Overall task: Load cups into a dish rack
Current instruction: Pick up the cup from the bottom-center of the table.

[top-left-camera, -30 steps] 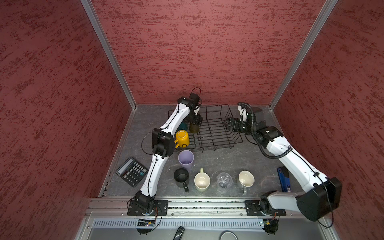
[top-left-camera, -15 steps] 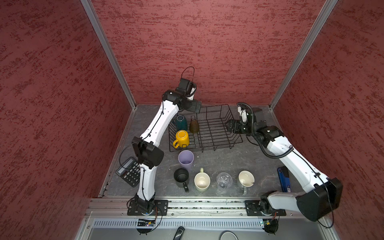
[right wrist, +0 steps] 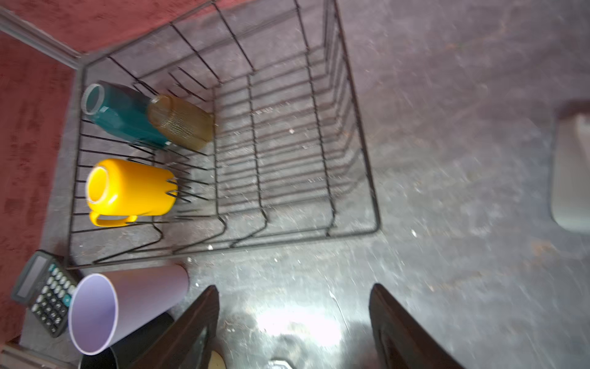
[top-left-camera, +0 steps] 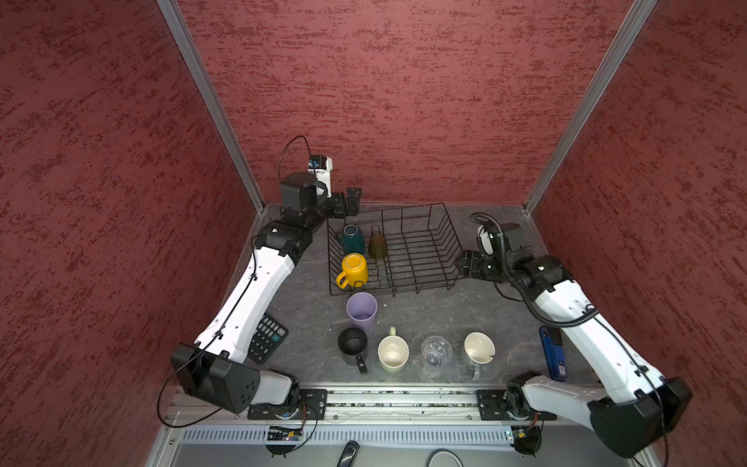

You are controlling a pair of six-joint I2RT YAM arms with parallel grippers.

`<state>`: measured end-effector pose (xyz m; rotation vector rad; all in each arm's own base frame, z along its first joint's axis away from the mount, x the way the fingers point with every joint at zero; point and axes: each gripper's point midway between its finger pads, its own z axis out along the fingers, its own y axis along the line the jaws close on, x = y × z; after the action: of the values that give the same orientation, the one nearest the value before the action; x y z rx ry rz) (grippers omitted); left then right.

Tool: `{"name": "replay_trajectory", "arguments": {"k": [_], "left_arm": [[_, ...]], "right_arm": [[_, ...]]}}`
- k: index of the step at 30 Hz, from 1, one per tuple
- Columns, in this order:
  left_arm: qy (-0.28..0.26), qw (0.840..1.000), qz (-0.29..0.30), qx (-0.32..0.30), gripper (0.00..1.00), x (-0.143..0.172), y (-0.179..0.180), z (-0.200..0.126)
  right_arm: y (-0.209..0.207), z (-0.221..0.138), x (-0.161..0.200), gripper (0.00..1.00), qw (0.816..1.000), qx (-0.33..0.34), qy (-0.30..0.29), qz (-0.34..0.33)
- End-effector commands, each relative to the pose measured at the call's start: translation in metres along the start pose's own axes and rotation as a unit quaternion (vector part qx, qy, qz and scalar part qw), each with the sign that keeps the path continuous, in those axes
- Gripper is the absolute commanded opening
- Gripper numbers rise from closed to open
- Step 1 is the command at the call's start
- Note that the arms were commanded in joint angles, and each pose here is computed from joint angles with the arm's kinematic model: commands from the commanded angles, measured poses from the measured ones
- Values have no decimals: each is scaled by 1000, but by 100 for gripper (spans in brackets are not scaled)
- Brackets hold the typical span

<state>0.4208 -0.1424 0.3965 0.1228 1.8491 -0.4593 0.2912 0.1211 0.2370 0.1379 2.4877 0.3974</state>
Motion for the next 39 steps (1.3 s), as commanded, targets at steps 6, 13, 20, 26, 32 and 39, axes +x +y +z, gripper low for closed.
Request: {"name": "replay_trajectory", "arguments": {"k": [6, 13, 20, 26, 32, 39], "left_arm": [[-27, 999, -17, 35, 100, -7, -4, -10], [-30, 998, -31, 45, 100, -6, 4, -17], [-41, 998, -34, 46, 100, -12, 9, -31], [-52, 996, -40, 53, 100, -17, 11, -40], [-57, 995, -52, 59, 100, -20, 15, -44], [-64, 993, -65, 69, 100, -22, 18, -49]], "right_arm": [[15, -10, 83, 71, 994, -2, 104, -46], [40, -14, 122, 58, 978, -55, 160, -124], [35, -2, 157, 55, 961, -39, 215, -172], [30, 5, 176, 54, 949, -16, 244, -200], [33, 14, 192, 52, 942, -25, 261, -211], [32, 25, 198, 50, 934, -15, 271, -231]]}}
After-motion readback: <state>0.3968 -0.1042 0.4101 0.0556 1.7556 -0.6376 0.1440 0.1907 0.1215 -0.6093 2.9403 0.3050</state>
